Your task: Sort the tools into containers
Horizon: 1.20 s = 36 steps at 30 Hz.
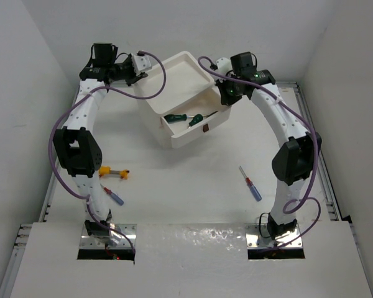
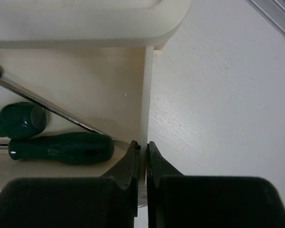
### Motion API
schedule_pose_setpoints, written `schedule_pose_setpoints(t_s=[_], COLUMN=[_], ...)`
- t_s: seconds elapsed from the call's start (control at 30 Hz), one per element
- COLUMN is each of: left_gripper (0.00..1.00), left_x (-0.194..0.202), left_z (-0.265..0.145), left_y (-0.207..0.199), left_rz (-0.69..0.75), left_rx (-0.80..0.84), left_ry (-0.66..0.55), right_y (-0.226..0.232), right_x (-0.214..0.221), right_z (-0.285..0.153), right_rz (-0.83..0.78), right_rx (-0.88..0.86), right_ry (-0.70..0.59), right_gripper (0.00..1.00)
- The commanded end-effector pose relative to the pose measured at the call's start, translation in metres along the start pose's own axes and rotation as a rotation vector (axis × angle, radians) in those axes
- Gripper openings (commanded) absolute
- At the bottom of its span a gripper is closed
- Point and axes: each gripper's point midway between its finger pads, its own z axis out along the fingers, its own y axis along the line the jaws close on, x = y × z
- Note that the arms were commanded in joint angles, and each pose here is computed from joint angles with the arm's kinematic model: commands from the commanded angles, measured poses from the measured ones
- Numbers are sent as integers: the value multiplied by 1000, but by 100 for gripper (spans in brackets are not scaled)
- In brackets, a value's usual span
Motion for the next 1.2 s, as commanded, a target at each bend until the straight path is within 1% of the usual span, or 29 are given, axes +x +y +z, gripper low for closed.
schedule_pose_setpoints(t_s=[0.0,0.03,0.17,0.27,0.33,0.37,0.4,0.47,0.5,0.57,0.6,0.67,0.7,0.73,0.77,0.8,0.83,0.87,0.9,0.93,0.97,1.0,1.03,1.1,1.13,1.17], left_gripper=[0,0,0,0,0,0,0,0,0,0,0,0,0,0,0,0,0,0,0,0,0,0,0,0,0,0], left_x=[34,33,32,32,31,31,31,32,32,33,34,39,43,45,45,46,46,46,45,43,44,44,43,44,44,45], left_z=[20,19,19,18,19,19,20,20,20,21,22,22,22,21,21,20,19,19,17,17,17,18,18,19,19,20], left_y=[-71,-72,-70,-72,-71,-68,-67,-65,-63,-59,-57,-51,-50,-50,-51,-53,-53,-54,-55,-55,-55,-56,-55,-54,-54,-54], left_rz=[-163,-163,-167,-177,-183,-193,-200,-213,-219,-249,-265,-303,-311,-315,-317,-321,-319,-317,-315,-309,-308,-305,-301,-298,-299,-300], left_rx=[220,221,216,217,211,194,187,171,163,136,124,81,68,63,64,67,68,68,71,68,68,71,69,69,70,70], left_ry=[75,72,70,72,70,70,70,76,76,88,94,125,147,155,160,165,165,165,163,158,160,157,156,155,156,158], right_y=[-20,-21,-15,-10,-11,-12,-12,-13,-13,-13,-12,-11,-10,-8,-3,3,7,23,32,53,61,69,83,97,104,106], right_x=[-67,-69,-60,-61,-58,-57,-55,-53,-56,-56,-61,-62,-71,-74,-62,-58,-69,-39,-34,-9,0,7,21,28,38,39], right_z=[-27,-24,2,6,1,-1,-8,-17,-28,-41,-57,-72,-93,-102,-98,-100,-122,-99,-96,-86,-83,-80,-74,-70,-62,-59], right_rz=[-92,-85,-33,10,17,14,9,-9,-16,-27,-34,-33,-29,-26,-13,11,8,23,19,11,5,-8,-26,-55,-54,-47], right_rx=[87,88,47,24,36,48,56,75,81,90,101,112,126,130,116,102,107,39,10,-52,-73,-95,-129,-171,-192,-203], right_ry=[-224,-236,-216,-226,-229,-236,-238,-235,-247,-246,-271,-292,-346,-375,-363,-383,-480,-428,-452,-419,-415,-409,-384,-383,-369,-377], right_gripper=[0,0,0,1,24,34,46,54,61,68,76,79,80,80,79,76,60,48,36,12,5,2,0,0,0,0])
